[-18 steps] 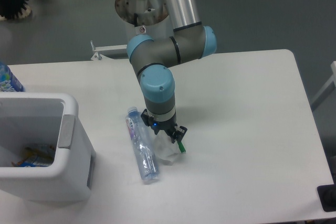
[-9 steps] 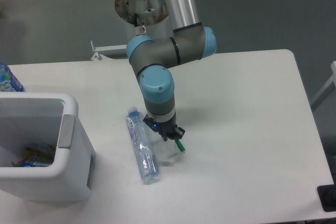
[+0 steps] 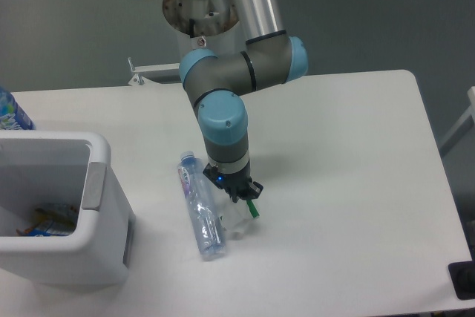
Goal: Place the trash in the trash can
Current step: 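Close the gripper on the clear plastic wrapper, then lift the wrapper and carry it over the white trash bin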
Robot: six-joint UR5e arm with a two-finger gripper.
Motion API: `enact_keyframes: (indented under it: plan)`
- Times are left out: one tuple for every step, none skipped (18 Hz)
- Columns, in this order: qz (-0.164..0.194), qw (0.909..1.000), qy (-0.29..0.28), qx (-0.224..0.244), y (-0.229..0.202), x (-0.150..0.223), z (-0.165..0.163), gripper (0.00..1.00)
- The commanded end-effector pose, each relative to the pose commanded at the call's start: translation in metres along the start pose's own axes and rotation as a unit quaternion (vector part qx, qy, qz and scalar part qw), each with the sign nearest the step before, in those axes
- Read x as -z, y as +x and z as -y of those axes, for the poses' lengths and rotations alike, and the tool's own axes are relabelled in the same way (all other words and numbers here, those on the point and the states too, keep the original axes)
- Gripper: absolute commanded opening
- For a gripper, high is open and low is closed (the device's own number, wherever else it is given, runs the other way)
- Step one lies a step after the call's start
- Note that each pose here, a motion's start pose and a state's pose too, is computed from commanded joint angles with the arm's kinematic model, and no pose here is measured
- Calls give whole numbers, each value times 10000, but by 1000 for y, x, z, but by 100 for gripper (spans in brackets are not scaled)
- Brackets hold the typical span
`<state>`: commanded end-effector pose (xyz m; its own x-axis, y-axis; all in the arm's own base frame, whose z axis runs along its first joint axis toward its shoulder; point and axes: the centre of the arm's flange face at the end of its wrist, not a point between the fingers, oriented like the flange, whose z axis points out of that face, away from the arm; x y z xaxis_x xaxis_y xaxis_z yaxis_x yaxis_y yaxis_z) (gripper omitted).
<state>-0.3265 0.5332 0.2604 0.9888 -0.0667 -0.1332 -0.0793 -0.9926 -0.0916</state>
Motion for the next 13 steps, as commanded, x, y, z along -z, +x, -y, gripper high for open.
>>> enact_keyframes:
  plan:
    - [5, 9999, 107, 116, -4, 6, 4, 0]
    - [18, 9993, 270, 260, -11, 16, 8, 0]
    - [11, 9979, 495, 414, -18, 31, 14, 0]
    - [-21, 9957, 751, 545, -23, 47, 20, 0]
    - [-82, 9932, 978, 627, -23, 61, 25, 0]
    - [-122, 9902, 1185, 732, -29, 74, 26, 0]
    - [-141, 9874, 1351, 808, -33, 88, 25, 0]
    - [-152, 9854, 1488, 811, -32, 101, 25, 0]
    - [-170, 9836, 1610, 799, -29, 112, 25, 0]
    - [-176, 9815, 1742, 776, -26, 125, 25, 0]
    - [-202, 9791, 1868, 774, -23, 135, 25, 0]
    - [-244, 9767, 1970, 819, -22, 143, 25, 0]
    - [-265, 9742, 2067, 865, -20, 152, 25, 0]
